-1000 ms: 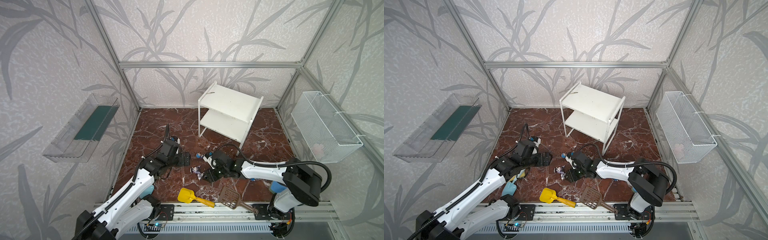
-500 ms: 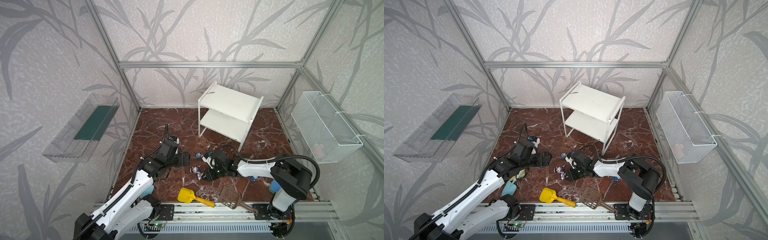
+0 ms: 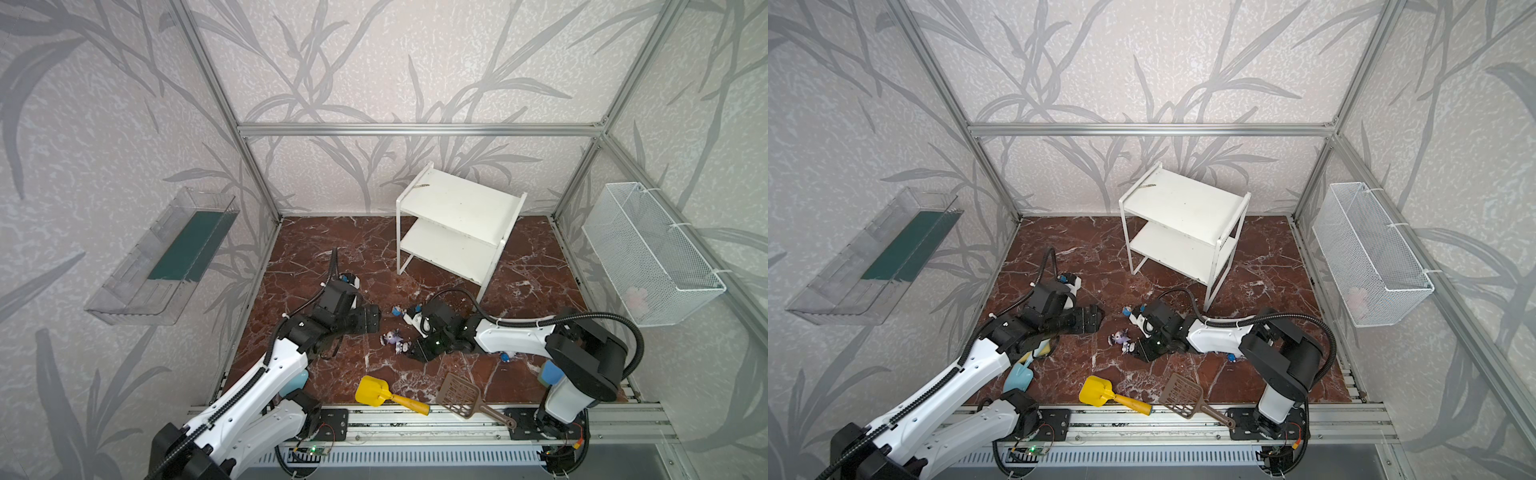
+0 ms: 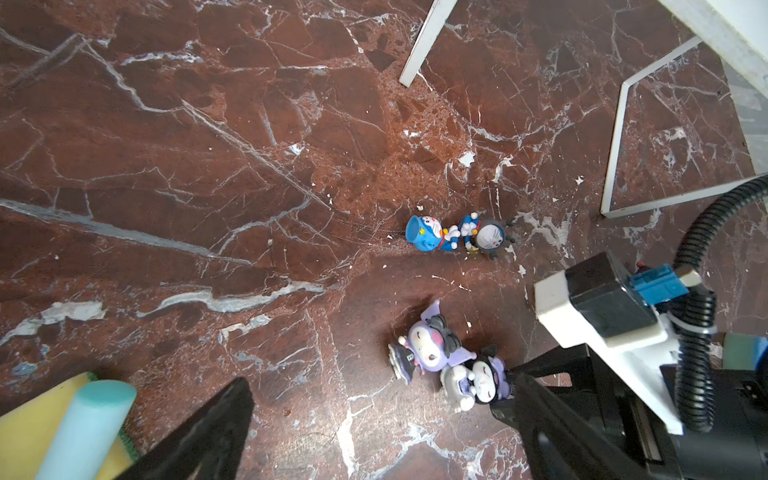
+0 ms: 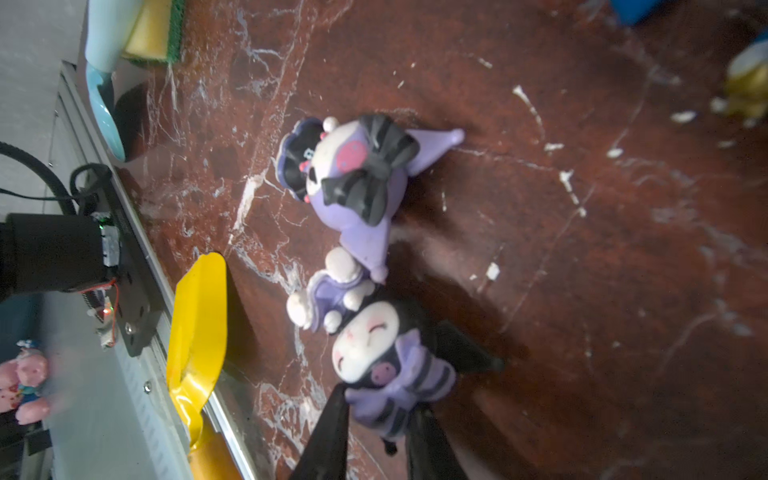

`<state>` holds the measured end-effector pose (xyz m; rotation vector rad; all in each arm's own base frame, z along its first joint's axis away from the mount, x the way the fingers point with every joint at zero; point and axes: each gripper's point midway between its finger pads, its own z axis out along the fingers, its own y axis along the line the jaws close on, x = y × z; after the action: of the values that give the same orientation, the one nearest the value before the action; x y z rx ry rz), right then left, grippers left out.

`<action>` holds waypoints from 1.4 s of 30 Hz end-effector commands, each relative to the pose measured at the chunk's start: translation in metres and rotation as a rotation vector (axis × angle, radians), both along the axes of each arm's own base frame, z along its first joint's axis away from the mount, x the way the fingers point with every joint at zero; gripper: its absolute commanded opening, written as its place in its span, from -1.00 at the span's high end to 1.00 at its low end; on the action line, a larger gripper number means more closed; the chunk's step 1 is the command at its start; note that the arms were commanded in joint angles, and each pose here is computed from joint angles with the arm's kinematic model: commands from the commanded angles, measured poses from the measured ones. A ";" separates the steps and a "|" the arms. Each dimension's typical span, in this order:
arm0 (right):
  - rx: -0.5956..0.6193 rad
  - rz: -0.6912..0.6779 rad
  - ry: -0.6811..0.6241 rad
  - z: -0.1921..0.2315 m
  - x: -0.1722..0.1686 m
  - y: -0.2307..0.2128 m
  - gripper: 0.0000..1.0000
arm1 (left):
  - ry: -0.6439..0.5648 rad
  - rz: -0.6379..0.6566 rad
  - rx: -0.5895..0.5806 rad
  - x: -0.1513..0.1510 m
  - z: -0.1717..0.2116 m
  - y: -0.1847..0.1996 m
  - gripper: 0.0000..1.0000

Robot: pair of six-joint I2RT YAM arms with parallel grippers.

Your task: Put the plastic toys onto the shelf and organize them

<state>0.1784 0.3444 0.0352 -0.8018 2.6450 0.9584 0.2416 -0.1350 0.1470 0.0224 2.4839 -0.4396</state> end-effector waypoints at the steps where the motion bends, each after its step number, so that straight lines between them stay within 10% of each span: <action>1: -0.032 0.023 -0.063 0.014 0.004 -0.008 0.53 | 0.025 -0.011 -0.019 -0.004 -0.006 -0.004 -0.99; 18: -0.113 0.050 -0.159 0.039 -0.002 -0.041 0.49 | -0.012 -0.321 -0.052 -0.023 -0.007 -0.064 -0.99; 30: -0.114 0.031 -0.248 0.069 -0.037 -0.106 -0.31 | -0.186 -0.681 0.210 -0.043 -0.031 -0.100 -0.98; 42: -0.020 -0.069 -0.353 0.088 -0.046 -0.137 -0.46 | -0.116 -1.061 0.440 -0.057 -0.052 -0.110 -0.69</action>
<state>0.1316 0.2156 0.1284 -0.8311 2.3460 0.7344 0.1970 -0.2529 0.1023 1.2778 2.2522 -0.3367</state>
